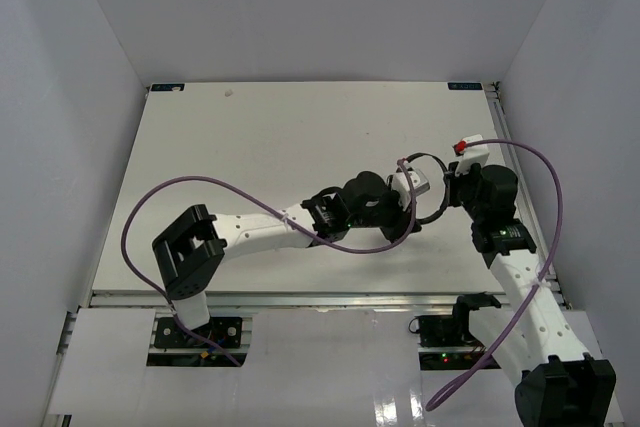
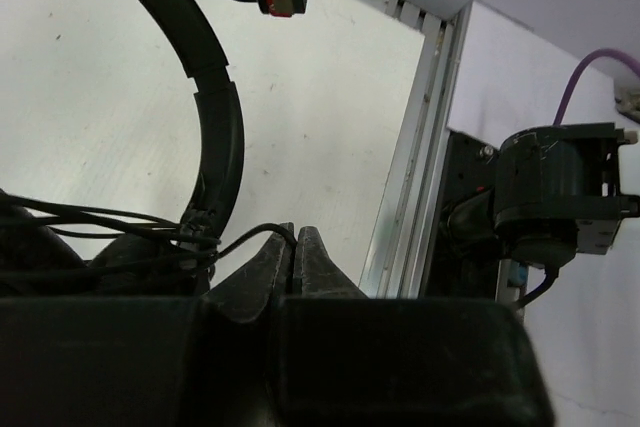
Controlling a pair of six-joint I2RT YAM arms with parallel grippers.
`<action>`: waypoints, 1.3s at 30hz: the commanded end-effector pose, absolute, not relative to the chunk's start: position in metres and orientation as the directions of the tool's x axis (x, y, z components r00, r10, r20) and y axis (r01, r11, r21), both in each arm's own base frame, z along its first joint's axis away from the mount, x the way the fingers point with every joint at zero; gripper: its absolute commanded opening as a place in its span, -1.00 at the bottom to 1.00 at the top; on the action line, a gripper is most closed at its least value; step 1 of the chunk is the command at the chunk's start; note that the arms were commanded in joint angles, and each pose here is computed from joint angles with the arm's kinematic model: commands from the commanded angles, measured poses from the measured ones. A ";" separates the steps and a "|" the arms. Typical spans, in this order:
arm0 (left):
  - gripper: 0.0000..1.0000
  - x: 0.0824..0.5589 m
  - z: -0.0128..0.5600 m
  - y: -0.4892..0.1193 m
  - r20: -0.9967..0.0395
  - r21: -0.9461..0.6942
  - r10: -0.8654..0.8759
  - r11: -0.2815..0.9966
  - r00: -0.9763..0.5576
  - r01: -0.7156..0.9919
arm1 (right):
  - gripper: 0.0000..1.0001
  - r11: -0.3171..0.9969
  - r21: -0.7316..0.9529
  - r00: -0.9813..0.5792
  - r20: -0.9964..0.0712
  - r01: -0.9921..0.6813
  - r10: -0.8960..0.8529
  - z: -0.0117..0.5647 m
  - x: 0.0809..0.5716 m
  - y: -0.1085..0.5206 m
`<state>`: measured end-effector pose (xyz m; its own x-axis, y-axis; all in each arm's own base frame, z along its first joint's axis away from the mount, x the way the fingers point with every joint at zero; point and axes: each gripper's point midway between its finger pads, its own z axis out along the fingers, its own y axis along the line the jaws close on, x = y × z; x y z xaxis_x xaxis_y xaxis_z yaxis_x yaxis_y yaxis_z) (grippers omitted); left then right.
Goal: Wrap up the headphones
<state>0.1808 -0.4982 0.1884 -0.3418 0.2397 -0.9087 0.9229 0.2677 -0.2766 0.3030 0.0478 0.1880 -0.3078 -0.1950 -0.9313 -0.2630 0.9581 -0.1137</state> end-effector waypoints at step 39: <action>-0.51 0.246 0.156 -0.452 -0.722 0.376 0.677 0.213 0.142 0.902 | -0.85 0.824 -0.074 -0.435 -0.821 -0.561 -0.370 0.118 0.292 0.118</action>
